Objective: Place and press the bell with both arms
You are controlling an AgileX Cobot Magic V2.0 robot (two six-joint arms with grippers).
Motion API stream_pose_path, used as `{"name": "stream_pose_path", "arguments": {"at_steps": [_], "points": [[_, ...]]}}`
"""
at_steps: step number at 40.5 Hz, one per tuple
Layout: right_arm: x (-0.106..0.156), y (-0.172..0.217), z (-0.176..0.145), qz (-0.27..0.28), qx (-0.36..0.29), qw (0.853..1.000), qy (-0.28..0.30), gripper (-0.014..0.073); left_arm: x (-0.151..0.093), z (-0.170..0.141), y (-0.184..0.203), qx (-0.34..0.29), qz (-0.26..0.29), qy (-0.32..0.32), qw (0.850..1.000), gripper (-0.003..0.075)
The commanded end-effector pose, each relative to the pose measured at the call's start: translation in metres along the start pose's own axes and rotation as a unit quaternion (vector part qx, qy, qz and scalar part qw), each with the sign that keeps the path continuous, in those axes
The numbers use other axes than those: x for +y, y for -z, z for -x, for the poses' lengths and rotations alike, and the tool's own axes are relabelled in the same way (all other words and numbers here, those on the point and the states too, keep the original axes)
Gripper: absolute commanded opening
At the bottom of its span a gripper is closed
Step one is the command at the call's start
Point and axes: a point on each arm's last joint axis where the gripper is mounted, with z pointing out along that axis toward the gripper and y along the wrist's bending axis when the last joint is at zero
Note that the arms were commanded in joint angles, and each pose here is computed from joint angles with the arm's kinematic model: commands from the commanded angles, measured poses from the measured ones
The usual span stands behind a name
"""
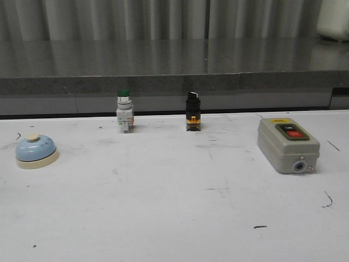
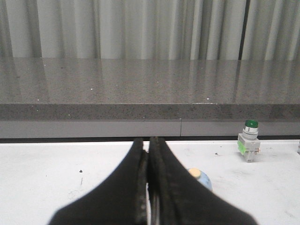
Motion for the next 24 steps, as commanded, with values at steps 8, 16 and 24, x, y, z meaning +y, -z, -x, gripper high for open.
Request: {"name": "stream_pose_path", "arguments": {"at_steps": [8, 16, 24], "points": [[0.0, 0.002, 0.013, -0.002, -0.065, 0.998, 0.005, -0.0068, -0.001, 0.002, 0.001, -0.048, -0.008, 0.006, 0.999, -0.002], [0.001, 0.006, 0.036, -0.001, -0.086, 0.996, 0.005, -0.0068, -0.001, 0.03, 0.005, -0.095, -0.01, 0.017, 0.995, -0.002], [0.004, 0.018, 0.082, 0.001, -0.079, 0.997, 0.013, -0.0068, -0.003, 0.089, 0.021, -0.136, -0.014, 0.03, 0.99, -0.002]]}}
